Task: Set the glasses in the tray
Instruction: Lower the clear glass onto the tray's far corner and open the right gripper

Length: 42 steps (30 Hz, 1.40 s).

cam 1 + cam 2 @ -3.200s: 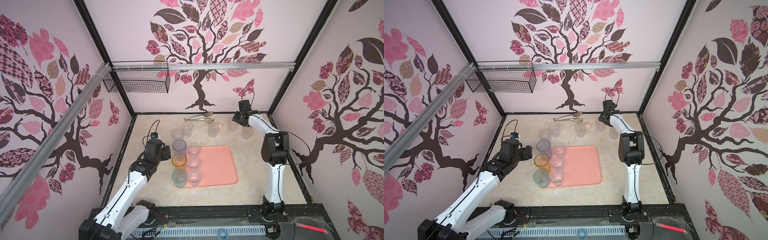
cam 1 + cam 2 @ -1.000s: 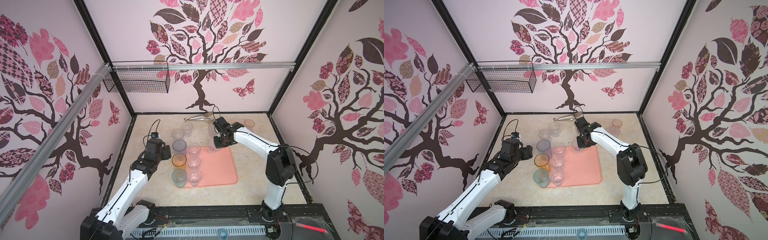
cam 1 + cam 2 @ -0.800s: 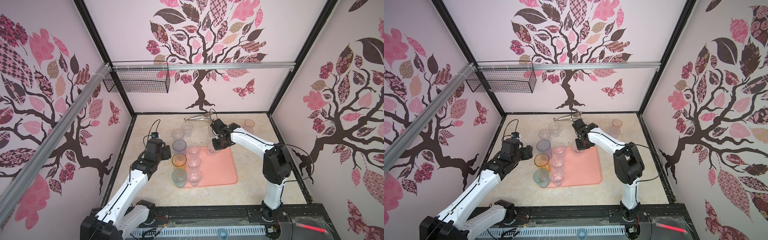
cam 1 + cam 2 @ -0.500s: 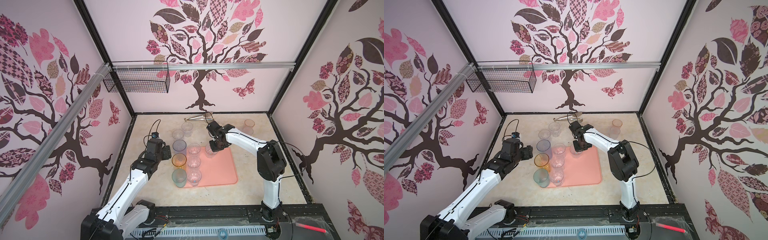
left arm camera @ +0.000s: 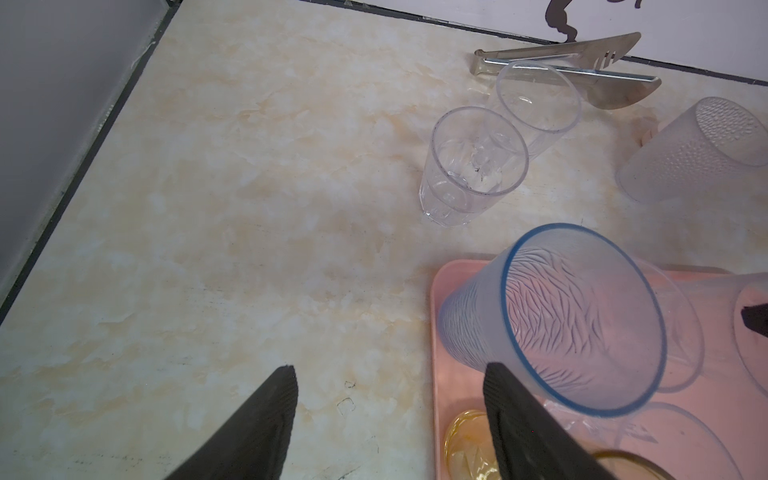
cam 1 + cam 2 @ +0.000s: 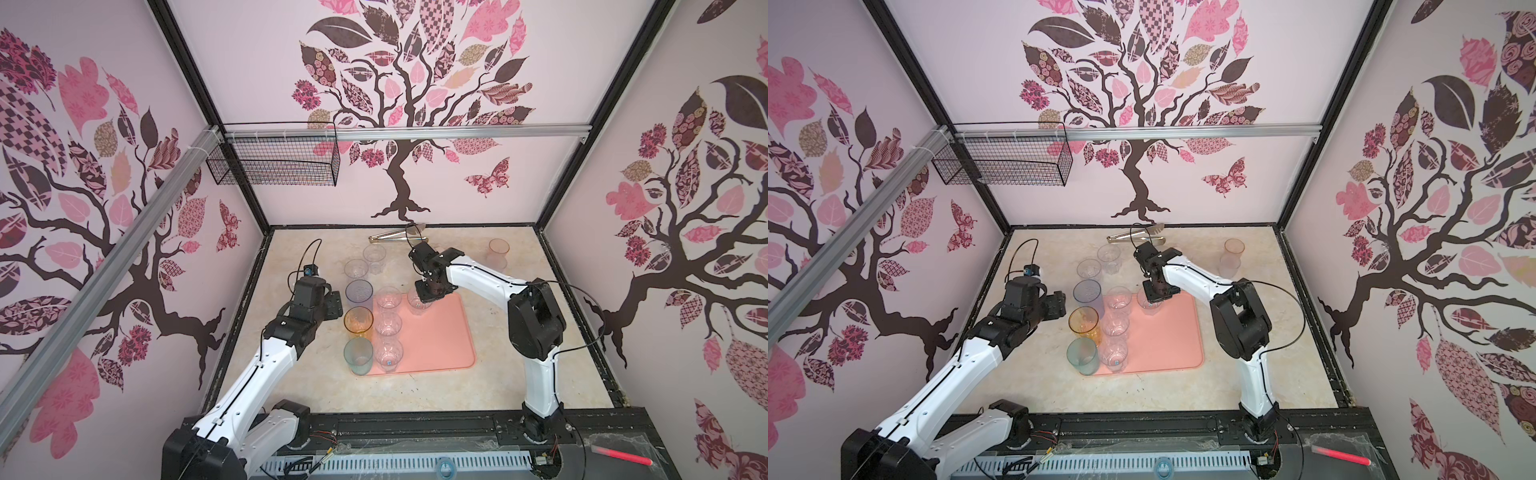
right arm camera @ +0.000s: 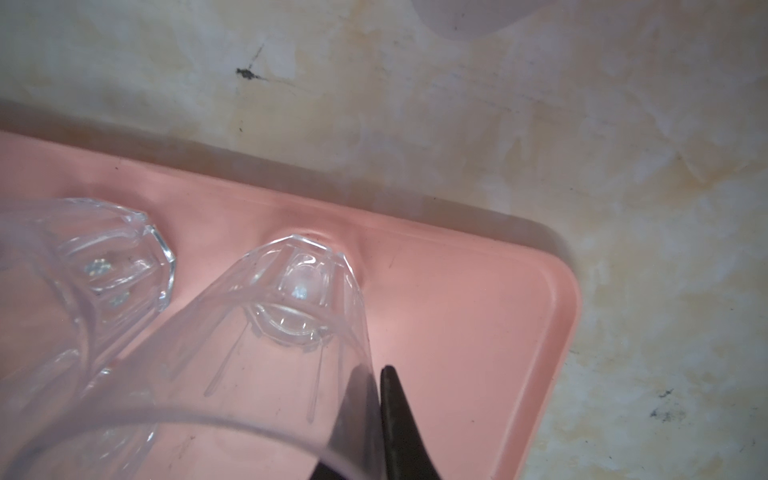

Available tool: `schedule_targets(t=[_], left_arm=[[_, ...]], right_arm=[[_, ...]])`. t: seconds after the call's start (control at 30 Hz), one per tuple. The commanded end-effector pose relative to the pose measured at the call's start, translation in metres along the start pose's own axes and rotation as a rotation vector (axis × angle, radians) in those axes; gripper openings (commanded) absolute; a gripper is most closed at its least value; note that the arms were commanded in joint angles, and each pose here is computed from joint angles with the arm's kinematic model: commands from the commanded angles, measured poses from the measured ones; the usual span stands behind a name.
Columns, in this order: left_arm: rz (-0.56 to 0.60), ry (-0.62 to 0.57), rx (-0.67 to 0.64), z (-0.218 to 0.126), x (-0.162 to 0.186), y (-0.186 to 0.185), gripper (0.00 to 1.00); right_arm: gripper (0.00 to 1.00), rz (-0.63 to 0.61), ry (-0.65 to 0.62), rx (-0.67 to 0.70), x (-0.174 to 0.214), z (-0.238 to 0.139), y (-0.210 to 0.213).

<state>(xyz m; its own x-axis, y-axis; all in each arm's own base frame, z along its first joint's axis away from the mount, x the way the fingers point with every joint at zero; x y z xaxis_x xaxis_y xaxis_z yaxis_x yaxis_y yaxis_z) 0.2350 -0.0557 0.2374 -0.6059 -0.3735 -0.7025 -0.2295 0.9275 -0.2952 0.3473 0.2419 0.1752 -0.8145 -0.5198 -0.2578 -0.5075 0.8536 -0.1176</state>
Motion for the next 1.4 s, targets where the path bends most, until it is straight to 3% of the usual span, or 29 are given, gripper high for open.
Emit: schedule_targets(t=[0.0,0.47,0.97,1.37], left_arm=[[0.002,0.002,-0.004,0.003,0.004,0.003,0.75],[0.000,-0.006,-0.008,0.002,0.003,0.004,0.75],[-0.002,-0.008,0.001,0.001,0.003,0.004,0.75],[-0.008,-0.017,0.002,-0.002,0.002,0.005,0.75]], right_arm=[[0.11,-0.011,0.052,0.009,0.001,0.017,0.006],[0.31,0.005,0.001,-0.020,0.000,-0.001,0.007],[0.32,0.028,-0.031,-0.035,-0.009,-0.004,0.008],[0.39,0.042,-0.132,-0.068,-0.019,-0.066,-0.010]])
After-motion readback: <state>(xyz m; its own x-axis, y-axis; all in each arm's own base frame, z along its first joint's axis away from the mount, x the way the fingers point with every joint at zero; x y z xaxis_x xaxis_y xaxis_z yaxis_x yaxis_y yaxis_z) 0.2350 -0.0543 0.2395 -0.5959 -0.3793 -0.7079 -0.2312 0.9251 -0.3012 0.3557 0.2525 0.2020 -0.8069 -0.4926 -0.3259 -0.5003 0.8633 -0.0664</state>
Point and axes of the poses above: each gripper's point midway between its finger pads, its own z axis out along the fingers, its own y axis along the line the jaws close on, x = y × z, the point moved 10 cm from there along -z, back along the fingers, and after that the axes turned 15 degrees about -z, right-handed, at the moved point
